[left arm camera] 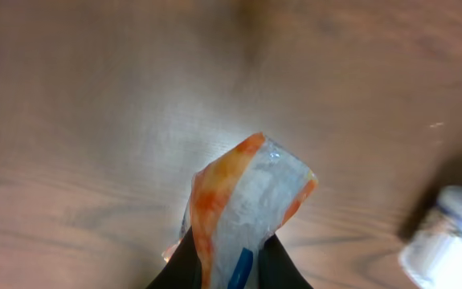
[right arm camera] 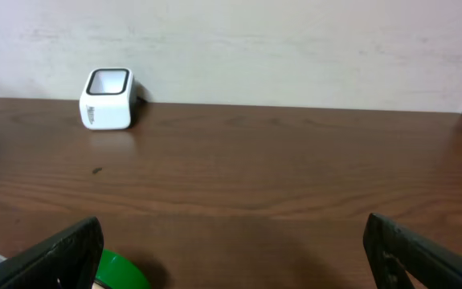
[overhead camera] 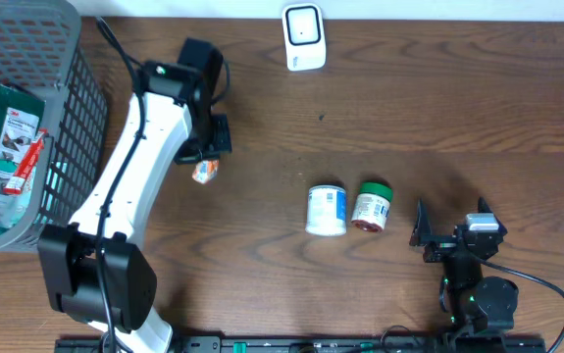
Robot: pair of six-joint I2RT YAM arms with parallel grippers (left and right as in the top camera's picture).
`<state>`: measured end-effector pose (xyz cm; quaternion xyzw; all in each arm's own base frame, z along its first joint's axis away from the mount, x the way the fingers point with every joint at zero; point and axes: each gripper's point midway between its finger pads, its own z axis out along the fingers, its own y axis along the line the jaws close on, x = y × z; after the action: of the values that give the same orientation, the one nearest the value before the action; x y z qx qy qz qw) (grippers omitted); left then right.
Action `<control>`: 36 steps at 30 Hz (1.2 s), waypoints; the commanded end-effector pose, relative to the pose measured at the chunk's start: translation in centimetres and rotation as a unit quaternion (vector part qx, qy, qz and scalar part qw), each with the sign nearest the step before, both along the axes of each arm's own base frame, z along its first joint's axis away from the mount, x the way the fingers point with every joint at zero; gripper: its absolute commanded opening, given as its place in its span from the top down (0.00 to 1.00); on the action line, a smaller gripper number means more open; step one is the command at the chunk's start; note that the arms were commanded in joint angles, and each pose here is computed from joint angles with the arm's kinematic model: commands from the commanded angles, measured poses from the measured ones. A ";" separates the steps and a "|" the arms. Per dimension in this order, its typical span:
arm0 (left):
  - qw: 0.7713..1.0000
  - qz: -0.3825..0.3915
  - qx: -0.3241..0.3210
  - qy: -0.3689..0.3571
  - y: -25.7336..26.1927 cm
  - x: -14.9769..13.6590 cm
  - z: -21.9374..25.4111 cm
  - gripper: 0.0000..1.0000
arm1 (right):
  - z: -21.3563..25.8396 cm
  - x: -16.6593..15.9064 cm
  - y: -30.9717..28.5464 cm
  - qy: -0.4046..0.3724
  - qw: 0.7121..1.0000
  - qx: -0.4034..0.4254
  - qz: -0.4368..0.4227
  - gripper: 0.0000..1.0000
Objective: Scan the item barcode
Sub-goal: 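Lower the orange packet onto the table left of the white tub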
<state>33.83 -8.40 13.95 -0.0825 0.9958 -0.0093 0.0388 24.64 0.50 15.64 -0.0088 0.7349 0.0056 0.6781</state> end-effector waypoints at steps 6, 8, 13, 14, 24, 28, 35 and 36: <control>0.999 0.031 0.009 0.021 0.4 -1.0 -4.5 0.93 | -0.1 0.0 -0.3 0.001 1.000 0.001 -0.008 0.01; 0.999 0.031 0.009 0.021 0.4 -1.0 -4.8 0.92 | -0.1 0.0 -0.3 0.001 1.000 0.001 -0.008 0.01; 0.999 0.030 0.014 0.040 0.3 -2.2 -5.8 0.93 | -0.1 0.0 -0.3 0.001 1.000 0.001 -0.008 0.01; 0.999 0.029 0.016 0.043 0.2 -2.5 -6.1 0.93 | -0.1 0.0 -0.3 0.001 1.000 0.001 -0.008 0.01; 0.999 0.018 0.017 0.046 -1.7 -3.7 -8.0 0.93 | -0.1 0.0 -0.3 0.001 1.000 0.001 -0.008 0.01; 0.999 0.012 0.014 0.036 -2.2 -3.3 -8.1 0.92 | -0.1 0.0 -0.3 0.001 1.000 0.001 -0.008 0.01; 1.000 0.011 0.010 0.025 -2.4 -3.0 -8.9 0.91 | -0.1 0.0 -0.3 0.001 1.000 0.001 -0.008 0.01; 1.000 0.011 0.011 0.026 -2.4 -3.1 -9.0 0.91 | -0.1 0.0 -0.3 0.001 1.000 0.001 -0.008 0.01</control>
<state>31.48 -11.12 5.79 -0.0876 0.9958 -0.0069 0.0261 24.65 0.50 15.62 -0.0088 0.7351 0.0056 0.6779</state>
